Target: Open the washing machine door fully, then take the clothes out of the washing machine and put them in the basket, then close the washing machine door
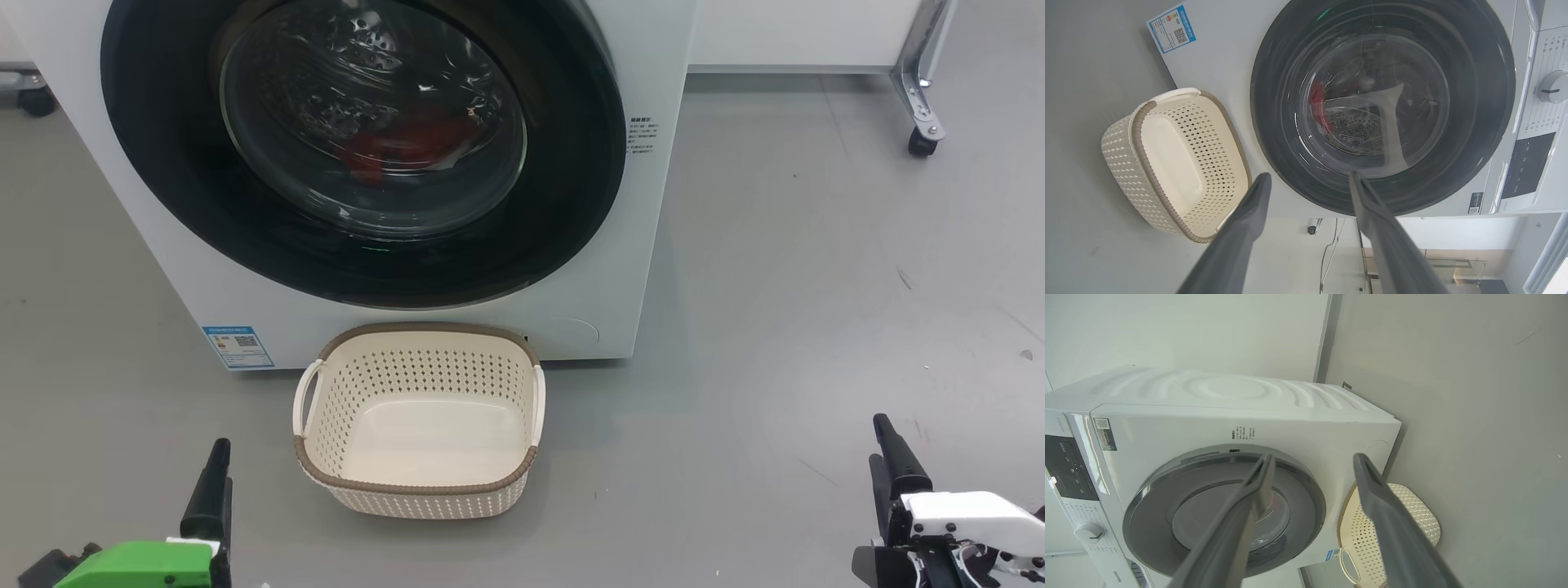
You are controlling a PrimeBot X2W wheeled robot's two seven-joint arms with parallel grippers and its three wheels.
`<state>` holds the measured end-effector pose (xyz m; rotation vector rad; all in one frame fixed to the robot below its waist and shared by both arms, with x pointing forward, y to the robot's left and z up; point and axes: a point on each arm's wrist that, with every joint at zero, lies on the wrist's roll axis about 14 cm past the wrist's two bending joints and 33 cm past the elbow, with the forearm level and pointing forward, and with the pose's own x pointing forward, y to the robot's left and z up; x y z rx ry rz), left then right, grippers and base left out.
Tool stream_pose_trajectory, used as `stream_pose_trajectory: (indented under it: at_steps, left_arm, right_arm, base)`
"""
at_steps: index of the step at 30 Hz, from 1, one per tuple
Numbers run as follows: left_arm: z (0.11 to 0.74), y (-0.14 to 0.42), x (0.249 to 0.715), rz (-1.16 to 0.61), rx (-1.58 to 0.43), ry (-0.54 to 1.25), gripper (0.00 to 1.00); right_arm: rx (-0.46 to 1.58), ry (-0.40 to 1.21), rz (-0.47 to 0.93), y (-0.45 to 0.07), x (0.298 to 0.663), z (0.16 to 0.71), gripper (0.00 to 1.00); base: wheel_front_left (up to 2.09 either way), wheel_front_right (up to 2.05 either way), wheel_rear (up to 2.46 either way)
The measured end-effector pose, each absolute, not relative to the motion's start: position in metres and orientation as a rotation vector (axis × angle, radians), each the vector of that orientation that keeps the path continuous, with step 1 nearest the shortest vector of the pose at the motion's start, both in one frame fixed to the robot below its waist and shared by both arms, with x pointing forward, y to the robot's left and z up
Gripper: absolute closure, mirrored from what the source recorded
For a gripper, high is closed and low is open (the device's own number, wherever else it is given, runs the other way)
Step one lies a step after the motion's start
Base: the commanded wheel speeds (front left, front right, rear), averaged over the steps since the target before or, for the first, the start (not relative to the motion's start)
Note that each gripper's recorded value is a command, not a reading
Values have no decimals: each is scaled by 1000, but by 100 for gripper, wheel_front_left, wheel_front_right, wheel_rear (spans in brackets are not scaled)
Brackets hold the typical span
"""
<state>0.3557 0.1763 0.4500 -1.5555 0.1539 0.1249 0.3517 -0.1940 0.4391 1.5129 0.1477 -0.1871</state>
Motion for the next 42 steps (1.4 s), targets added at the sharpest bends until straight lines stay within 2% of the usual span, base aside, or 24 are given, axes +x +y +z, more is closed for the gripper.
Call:
stream_pose_trajectory:
  at_steps: [15, 42]
  left_arm:
    - [462, 178, 359, 68, -1297, 140, 0]
    - [471, 158, 356, -43, -768, 162, 0]
  right_arm:
    - [1197, 162, -113, -194, 362, 452, 0]
    - [680, 214, 29, -160, 364, 457, 0]
  base:
    - [0, 0, 0]
    - [0, 0, 0]
